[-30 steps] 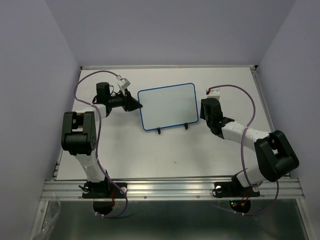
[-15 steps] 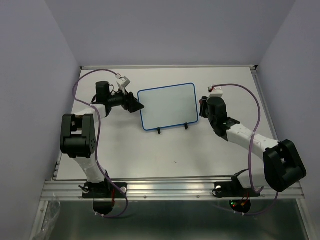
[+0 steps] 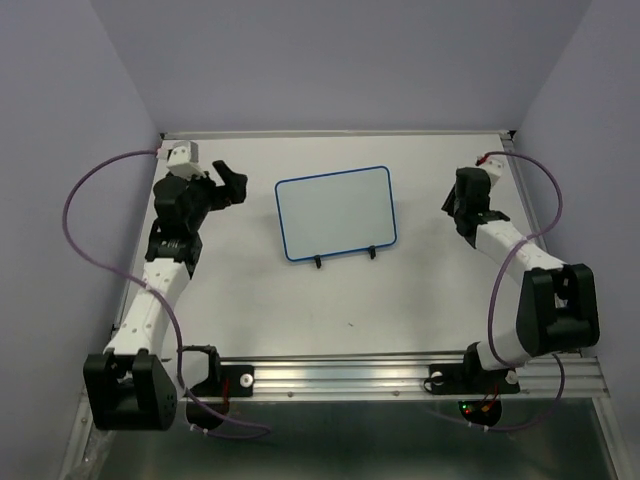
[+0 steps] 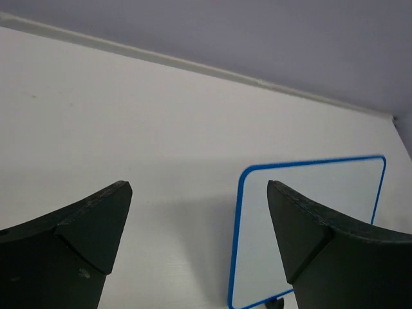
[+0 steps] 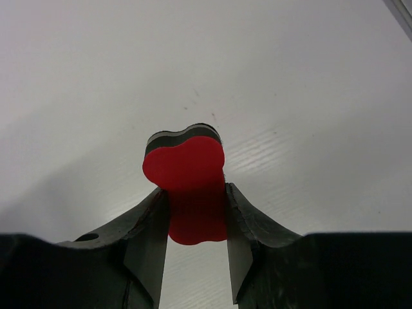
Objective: Erase the whiteboard
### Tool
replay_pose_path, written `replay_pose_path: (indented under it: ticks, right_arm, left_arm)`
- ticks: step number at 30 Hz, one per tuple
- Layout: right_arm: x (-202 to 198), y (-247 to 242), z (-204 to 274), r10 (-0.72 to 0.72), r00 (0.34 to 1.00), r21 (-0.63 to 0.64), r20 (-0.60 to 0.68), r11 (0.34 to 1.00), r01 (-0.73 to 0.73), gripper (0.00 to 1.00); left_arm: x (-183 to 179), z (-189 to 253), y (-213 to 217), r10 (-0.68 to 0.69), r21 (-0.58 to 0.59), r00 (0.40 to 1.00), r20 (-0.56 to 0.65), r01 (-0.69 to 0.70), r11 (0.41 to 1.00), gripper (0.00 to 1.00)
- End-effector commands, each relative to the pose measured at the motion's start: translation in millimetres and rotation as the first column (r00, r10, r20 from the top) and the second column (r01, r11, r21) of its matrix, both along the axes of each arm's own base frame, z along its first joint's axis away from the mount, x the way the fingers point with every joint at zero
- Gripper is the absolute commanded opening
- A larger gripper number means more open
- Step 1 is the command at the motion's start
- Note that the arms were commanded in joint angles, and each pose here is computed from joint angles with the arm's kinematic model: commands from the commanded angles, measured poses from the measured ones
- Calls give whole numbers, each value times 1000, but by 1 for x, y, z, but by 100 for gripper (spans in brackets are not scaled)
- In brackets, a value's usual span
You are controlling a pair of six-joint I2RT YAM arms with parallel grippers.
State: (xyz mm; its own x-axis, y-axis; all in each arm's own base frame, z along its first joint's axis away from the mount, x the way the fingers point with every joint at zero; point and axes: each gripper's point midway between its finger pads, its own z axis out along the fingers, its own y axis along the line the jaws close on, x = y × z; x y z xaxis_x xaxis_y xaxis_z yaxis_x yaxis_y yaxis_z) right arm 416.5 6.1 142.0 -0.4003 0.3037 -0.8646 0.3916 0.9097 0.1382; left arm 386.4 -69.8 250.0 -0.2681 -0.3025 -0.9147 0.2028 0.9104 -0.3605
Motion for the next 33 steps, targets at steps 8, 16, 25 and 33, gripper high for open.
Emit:
replay_pose_path:
  ticks: [8, 16, 25, 33]
  right_arm:
    - [3, -10, -78, -62, 966, 80, -250, 993, 85, 25]
    - [-3, -9, -97, -79, 948, 93, -308, 989, 113, 78]
    - [-2, -19, -18, -136, 983, 93, -125, 985, 148, 100]
    - [-15, -37, 48, -216, 975, 86, 50, 974, 212, 100]
  left_arm:
    - [-62, -22, 116, 713, -107, 663, -227, -745, 658, 99]
    - [-78, -30, 124, 748, -99, 615, -249, -785, 612, 99]
    - [-82, -17, 126, 758, -115, 608, -236, -792, 599, 99]
    - [-85, -14, 132, 784, -114, 578, -226, -815, 568, 99]
